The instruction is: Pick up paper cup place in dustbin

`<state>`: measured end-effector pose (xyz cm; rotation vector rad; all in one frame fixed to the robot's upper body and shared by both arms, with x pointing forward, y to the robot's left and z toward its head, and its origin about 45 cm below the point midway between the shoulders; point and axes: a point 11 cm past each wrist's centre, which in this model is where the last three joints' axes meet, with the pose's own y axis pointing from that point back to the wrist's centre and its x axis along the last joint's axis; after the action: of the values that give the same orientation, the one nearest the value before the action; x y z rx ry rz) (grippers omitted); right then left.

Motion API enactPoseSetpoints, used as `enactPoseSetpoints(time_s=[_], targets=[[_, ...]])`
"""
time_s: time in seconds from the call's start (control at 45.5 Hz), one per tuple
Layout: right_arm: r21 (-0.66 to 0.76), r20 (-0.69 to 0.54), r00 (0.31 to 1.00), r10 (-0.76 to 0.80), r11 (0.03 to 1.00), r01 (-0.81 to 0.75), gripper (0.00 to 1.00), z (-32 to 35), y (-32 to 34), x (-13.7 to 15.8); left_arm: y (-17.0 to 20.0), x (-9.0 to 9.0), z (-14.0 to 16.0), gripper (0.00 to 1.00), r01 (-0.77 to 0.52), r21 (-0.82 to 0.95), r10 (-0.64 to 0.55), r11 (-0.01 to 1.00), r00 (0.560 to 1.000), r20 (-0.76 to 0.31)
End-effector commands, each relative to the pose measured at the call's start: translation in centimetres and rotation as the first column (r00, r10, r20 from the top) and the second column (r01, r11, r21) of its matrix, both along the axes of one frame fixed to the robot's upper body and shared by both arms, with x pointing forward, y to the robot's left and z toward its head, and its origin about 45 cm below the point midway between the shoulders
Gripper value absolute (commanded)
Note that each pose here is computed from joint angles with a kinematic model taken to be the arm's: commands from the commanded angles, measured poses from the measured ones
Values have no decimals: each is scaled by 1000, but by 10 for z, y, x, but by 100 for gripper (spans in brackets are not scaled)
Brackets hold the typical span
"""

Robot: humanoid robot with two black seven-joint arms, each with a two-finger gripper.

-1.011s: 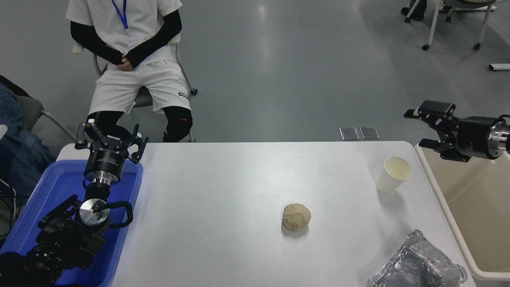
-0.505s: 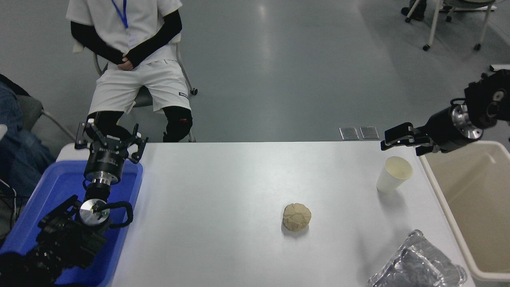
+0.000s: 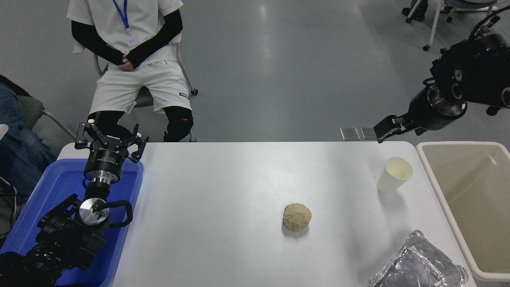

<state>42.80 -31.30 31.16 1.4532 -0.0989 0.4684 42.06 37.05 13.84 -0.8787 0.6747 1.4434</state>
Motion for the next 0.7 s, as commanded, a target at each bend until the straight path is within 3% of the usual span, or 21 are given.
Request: enactPoseSetpoints(time_s=[0.0,0.681], targets=[[-21,5,1000,-4,1000,4,100,-6,-8,0,0,0,0,99,0,0,0,1000,1000,0],[51,-8,995,-104,993,104,100,-54,-31,2,0,0,0,99,0,0,0,1000,1000,0]])
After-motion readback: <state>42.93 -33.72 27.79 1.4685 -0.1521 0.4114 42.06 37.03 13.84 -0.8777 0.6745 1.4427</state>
